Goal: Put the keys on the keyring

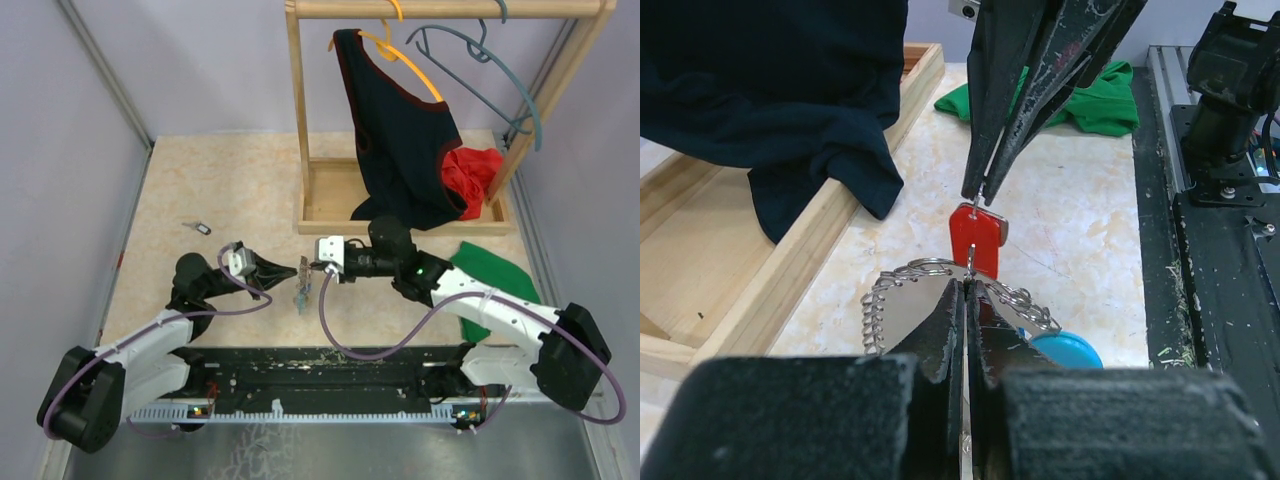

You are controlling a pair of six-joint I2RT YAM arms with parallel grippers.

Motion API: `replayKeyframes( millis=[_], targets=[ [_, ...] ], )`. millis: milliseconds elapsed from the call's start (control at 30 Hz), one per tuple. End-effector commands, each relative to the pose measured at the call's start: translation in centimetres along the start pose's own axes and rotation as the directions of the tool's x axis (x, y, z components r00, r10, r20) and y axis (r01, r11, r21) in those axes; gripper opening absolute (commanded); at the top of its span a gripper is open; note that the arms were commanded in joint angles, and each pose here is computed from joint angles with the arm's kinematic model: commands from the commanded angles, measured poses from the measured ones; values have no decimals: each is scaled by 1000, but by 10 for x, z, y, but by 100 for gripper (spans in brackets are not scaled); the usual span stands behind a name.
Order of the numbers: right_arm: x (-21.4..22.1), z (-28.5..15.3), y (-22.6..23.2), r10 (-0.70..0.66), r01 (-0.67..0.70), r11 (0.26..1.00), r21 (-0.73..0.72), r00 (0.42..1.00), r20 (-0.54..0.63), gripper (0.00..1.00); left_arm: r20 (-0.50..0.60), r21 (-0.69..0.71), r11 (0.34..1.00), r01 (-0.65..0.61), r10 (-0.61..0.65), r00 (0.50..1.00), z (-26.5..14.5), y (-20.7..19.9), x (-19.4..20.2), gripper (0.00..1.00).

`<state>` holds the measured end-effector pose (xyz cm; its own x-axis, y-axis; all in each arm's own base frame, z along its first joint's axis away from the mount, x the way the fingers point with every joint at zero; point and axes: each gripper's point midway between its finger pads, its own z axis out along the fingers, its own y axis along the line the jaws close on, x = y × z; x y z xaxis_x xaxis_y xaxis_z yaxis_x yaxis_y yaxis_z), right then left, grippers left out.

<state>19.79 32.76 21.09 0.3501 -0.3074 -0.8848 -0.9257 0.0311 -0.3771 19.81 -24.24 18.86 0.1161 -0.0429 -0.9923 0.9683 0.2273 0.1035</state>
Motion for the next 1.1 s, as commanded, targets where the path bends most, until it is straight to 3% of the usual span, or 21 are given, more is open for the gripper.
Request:
replayKeyframes(
  millis=[0,1067],
  targets=[
    [-27,5,-6,-53,54,998,-13,997,53,0,42,14,999,-50,49,998,3,2,-18,1],
    [-29,10,-6,-65,65,998,9,996,58,0,44,30,999,-43,41,998,4,0,-19,1]
  ],
)
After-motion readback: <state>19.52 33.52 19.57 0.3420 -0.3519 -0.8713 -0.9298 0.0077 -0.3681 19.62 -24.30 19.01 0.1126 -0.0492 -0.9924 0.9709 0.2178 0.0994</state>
